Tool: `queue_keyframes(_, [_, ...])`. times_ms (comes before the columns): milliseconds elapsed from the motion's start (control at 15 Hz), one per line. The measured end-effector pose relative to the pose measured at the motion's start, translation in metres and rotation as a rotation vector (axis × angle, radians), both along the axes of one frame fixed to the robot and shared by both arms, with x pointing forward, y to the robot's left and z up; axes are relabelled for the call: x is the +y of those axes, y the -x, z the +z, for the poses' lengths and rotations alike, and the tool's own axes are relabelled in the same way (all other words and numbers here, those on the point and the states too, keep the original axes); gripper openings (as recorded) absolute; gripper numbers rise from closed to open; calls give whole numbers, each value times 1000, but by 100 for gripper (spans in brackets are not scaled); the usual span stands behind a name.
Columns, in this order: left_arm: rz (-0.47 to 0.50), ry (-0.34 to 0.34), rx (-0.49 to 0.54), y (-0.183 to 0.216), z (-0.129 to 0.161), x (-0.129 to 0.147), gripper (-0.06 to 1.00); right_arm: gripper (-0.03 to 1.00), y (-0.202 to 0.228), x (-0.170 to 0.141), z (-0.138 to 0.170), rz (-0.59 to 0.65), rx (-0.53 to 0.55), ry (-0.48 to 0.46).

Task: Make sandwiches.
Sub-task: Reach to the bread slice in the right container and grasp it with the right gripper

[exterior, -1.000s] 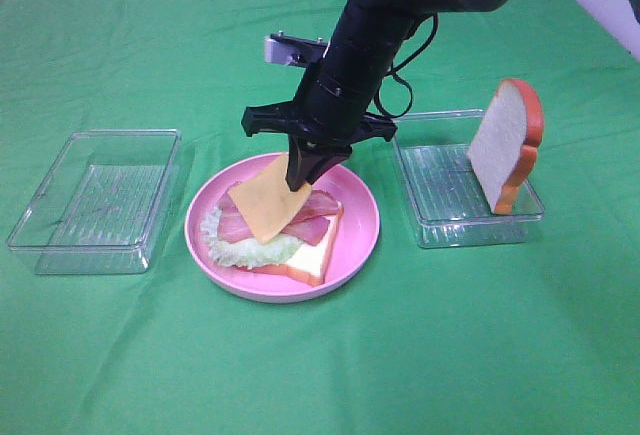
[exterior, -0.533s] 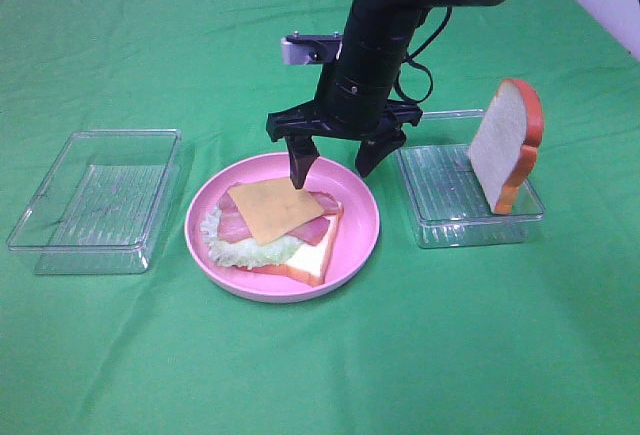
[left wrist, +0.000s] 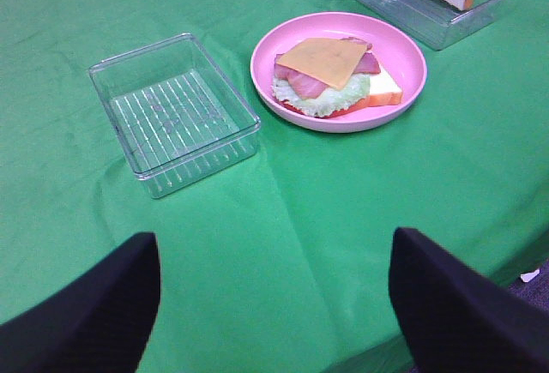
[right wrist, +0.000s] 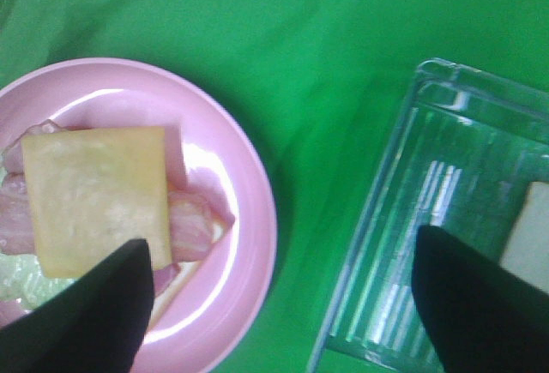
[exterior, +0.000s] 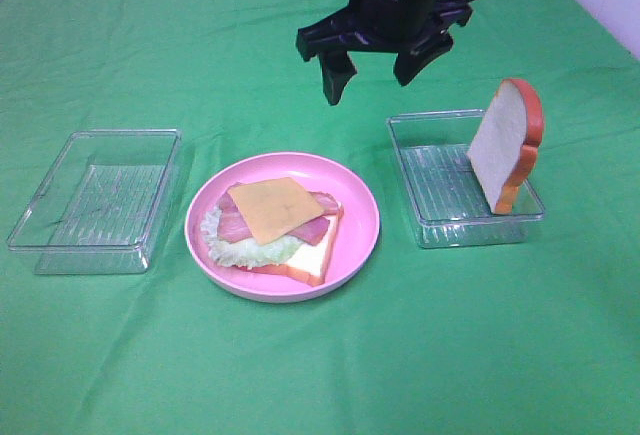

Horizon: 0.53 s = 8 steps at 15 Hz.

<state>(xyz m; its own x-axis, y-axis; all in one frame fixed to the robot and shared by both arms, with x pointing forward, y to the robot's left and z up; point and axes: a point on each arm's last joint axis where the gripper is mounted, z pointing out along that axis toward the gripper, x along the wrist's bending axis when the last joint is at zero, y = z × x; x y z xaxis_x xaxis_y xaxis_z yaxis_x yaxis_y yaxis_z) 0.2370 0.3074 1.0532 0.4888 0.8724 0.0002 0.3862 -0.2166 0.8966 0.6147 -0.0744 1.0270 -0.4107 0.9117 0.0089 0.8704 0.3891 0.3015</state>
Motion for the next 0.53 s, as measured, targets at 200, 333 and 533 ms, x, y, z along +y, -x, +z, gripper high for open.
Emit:
queue_keyframes(200, [0,0,0,0,0,0,71,77,12,-25,37,-55,-55,111])
queue_keyframes(333, [0,0,0,0,0,0,71,77,11,-39,43,-106,-34,117])
queue_keyframes(533, [0,0,0,0,0,0,71,77,2,-82,51,-239,11,132])
